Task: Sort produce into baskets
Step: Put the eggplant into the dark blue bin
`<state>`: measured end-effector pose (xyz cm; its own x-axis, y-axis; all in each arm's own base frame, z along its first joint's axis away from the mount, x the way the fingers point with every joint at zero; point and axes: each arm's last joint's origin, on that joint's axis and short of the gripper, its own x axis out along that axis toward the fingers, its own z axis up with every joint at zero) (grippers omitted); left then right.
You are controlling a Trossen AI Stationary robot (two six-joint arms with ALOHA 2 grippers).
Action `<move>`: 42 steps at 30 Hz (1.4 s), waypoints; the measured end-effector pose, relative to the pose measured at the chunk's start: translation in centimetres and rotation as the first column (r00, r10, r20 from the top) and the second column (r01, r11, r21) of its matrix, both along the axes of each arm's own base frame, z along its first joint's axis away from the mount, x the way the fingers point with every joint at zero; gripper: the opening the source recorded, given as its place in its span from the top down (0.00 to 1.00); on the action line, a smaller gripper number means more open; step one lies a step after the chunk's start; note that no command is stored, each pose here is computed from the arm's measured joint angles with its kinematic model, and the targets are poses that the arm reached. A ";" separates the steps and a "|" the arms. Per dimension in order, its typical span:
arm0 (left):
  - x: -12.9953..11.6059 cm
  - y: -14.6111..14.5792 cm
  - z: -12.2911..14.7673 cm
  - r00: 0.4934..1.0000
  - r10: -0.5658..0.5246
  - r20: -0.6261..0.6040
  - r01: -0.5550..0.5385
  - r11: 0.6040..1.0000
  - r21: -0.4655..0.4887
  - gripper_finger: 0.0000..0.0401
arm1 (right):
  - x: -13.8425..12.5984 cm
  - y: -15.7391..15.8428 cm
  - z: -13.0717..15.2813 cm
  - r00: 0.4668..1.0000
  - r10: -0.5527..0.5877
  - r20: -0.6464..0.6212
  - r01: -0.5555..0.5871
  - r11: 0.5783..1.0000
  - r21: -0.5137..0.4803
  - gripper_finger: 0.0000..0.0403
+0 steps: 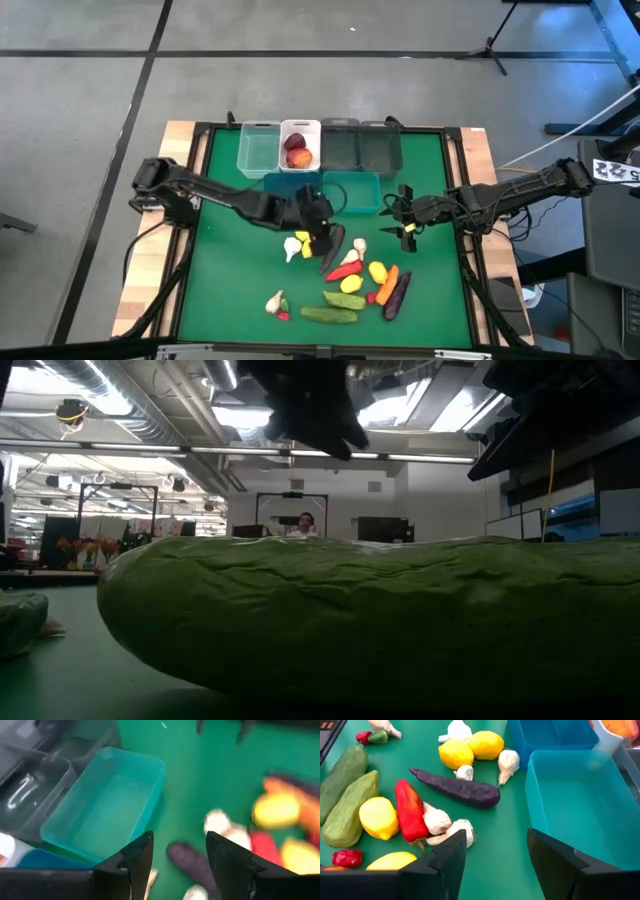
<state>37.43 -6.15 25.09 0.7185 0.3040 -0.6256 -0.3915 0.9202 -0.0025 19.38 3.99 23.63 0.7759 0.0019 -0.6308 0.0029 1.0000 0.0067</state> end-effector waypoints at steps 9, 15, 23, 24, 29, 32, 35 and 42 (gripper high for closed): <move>2.2 -1.6 -6.4 0.987 0.156 -0.046 -0.160 0.981 -0.107 0.56 | 0.0 0.0 0.0 1.000 -0.003 0.004 0.003 1.000 0.006 0.48; 2.5 -2.1 -8.3 0.976 0.209 -0.064 -0.217 0.964 -0.156 0.56 | 0.0 0.0 0.0 1.000 -0.017 0.002 0.017 1.000 0.025 0.48; 2.2 -3.6 -8.4 0.978 0.203 -0.057 -0.209 0.963 -0.170 0.56 | 0.0 0.0 0.0 1.000 -0.018 0.002 0.018 0.999 0.027 0.48; 2.2 -3.7 -8.5 0.976 0.209 -0.053 -0.215 0.962 -0.165 0.56 | 0.0 0.0 0.0 1.000 -0.018 0.002 0.018 0.999 0.027 0.48; 2.6 -3.9 -9.6 0.970 0.241 -0.040 -0.244 0.952 -0.184 0.56 | 0.0 0.0 0.0 1.000 -0.021 0.002 0.021 0.999 0.032 0.48; 3.0 -4.1 -10.5 0.971 0.235 -0.050 -0.240 0.950 -0.200 0.56 | 0.0 0.0 0.0 1.000 -0.021 0.002 0.021 0.999 0.032 0.48; 3.4 -4.3 -10.6 0.971 0.231 -0.067 -0.240 0.949 -0.204 0.56 | 0.0 0.0 0.0 1.000 -0.021 0.001 0.021 0.999 0.032 0.48; 4.8 -4.8 -10.9 0.971 0.204 -0.124 -0.225 0.957 -0.181 0.56 | -0.1 0.0 -0.1 1.000 -0.021 -0.010 0.021 0.999 0.029 0.48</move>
<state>42.25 -10.91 14.21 0.5779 0.3107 -0.7547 -0.5872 0.8005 -0.1201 19.32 3.99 23.55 0.7696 0.0045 -0.6386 0.0238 0.9991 0.0357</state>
